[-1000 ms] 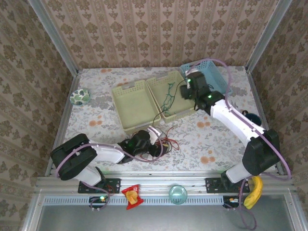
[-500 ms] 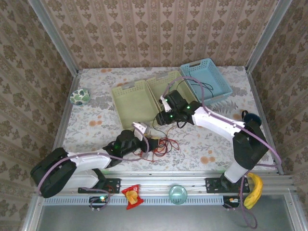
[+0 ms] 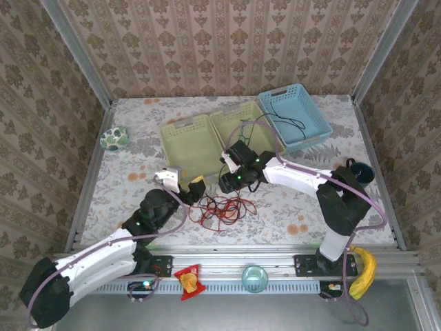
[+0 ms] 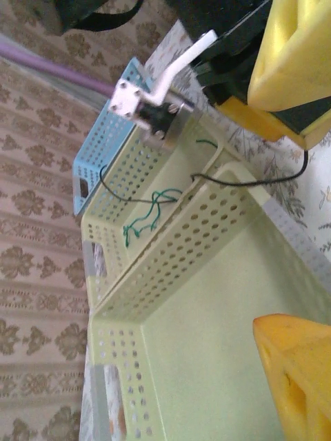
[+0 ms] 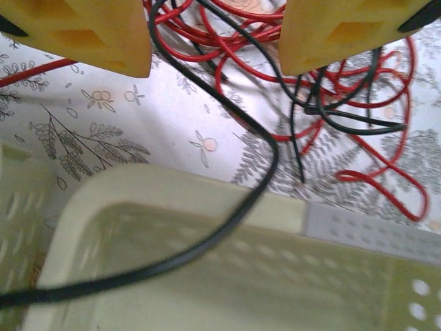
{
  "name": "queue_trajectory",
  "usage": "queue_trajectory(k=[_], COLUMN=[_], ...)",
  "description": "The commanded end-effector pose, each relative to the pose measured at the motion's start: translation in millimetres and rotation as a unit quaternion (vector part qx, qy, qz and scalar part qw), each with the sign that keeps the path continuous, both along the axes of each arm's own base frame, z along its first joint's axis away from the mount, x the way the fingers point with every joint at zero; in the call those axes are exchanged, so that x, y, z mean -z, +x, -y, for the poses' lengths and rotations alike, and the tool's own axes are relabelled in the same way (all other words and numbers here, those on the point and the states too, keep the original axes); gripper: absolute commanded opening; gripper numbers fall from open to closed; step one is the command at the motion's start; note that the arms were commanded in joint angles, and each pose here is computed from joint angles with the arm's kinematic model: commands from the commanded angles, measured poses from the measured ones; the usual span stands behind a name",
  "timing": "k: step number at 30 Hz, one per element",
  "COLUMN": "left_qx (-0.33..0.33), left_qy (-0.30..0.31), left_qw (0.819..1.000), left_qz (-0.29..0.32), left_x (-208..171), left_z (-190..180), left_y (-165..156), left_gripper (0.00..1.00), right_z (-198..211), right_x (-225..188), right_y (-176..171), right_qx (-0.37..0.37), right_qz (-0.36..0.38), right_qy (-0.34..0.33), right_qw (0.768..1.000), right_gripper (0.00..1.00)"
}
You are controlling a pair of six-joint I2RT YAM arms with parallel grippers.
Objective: Untangle the cables
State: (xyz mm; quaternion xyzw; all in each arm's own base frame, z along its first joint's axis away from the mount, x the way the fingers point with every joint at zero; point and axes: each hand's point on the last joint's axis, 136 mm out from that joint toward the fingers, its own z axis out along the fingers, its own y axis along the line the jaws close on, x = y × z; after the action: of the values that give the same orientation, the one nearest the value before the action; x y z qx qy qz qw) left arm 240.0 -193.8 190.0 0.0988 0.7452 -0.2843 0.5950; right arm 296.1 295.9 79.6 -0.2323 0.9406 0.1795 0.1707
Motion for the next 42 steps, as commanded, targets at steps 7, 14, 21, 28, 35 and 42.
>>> queue_trajectory(k=[7,14,21,28,35,42], left_qx=[-0.042,-0.02,0.026,0.155,0.223,0.239], left_qy=[0.001,0.021,0.041,0.119,0.153,0.152], left_qw=[0.999,0.999,0.998,0.978,0.958,0.952], left_qz=[-0.027,-0.032,-0.05,-0.074,-0.092,-0.119], left_x=[12.9,14.3,23.5,46.4,72.9,100.4], left_z=[-15.4,-3.4,18.9,75.9,117.8,132.5], left_y=[4.7,6.9,5.7,-14.3,-22.1,-21.6], left_gripper=[0.78,0.78,0.78,0.77,0.76,0.75], right_z=[11.5,1.5,6.4,30.5,57.6,94.6], right_x=[38.3,53.4,6.4,-88.2,-186.2,-243.0], right_y=[-7.6,-8.7,-1.9,-2.7,2.0,24.1], right_qx=[-0.026,-0.036,-0.023,0.012,0.069,0.167], right_qz=[-0.01,-0.008,0.066,0.177,0.295,0.392], right_qy=[-0.059,-0.058,-0.025,0.021,0.067,0.058], right_qw=[0.998,0.998,0.997,0.984,0.95,0.903], right_gripper=[0.52,0.43,0.0,0.0,0.0,0.0])
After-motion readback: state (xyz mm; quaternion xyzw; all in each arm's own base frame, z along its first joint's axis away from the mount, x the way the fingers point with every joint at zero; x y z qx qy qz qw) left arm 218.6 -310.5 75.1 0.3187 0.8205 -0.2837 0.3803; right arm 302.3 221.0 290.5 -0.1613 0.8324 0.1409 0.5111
